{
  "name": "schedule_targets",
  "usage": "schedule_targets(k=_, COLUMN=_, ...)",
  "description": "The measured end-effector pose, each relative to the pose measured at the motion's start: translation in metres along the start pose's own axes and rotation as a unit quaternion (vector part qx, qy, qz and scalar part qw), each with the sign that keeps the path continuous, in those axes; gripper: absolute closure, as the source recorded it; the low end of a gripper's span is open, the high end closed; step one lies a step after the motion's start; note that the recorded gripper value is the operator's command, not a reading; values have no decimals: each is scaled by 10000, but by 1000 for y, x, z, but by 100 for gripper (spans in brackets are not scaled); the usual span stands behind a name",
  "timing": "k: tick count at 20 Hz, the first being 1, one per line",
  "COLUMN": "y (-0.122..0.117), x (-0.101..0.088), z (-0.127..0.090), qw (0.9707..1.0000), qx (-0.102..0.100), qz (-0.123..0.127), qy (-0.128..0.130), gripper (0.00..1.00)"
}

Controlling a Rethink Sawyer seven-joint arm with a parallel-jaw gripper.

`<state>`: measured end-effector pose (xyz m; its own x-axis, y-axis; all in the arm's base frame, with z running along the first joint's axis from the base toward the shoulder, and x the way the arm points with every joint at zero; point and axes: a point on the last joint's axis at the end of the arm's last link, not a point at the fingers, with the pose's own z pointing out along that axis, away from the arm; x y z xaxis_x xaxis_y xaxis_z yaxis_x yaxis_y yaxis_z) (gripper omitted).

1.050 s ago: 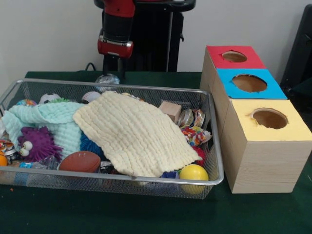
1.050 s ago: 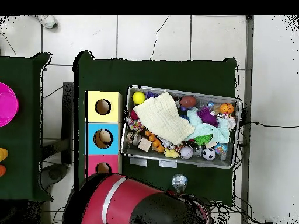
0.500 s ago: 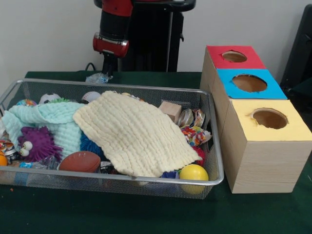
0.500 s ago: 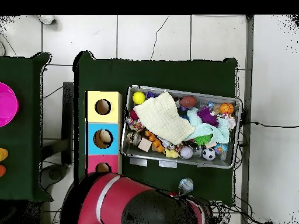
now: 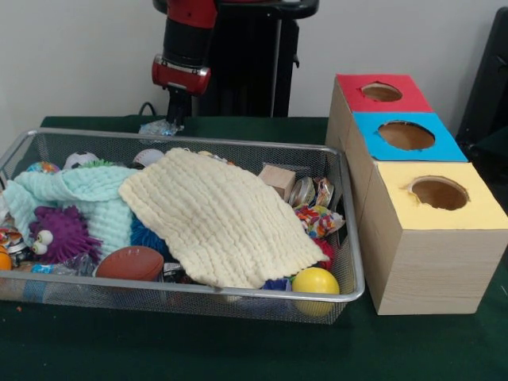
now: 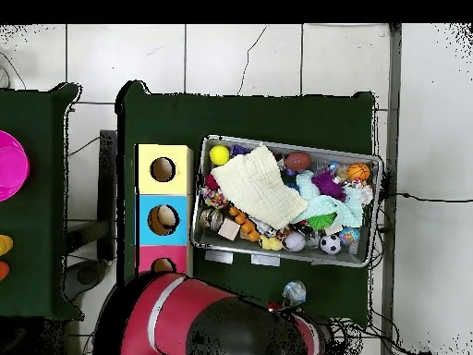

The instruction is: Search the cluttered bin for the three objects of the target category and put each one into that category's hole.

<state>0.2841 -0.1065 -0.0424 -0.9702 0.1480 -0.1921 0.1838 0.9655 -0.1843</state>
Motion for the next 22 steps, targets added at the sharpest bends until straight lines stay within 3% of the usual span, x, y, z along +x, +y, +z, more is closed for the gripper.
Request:
schedule_targets(k=12, y=5, x=-7, z=-5, qw=9999, qx=-45, qz=-111, qy=-59, gripper=100)
schedule_targets(k=15, y=10, x=-15, z=-11, qw=9997, qx=-87, qz=-207, qy=38, gripper=100)
schedule_targets(k=18, y=11, x=-24, z=-17, qw=9996, qx=22, qz=-167, qy=214, gripper=100)
schedule_targets(k=22, y=6, x=-44, z=-26, qw=9982, qx=352, qz=108, qy=478, gripper=100)
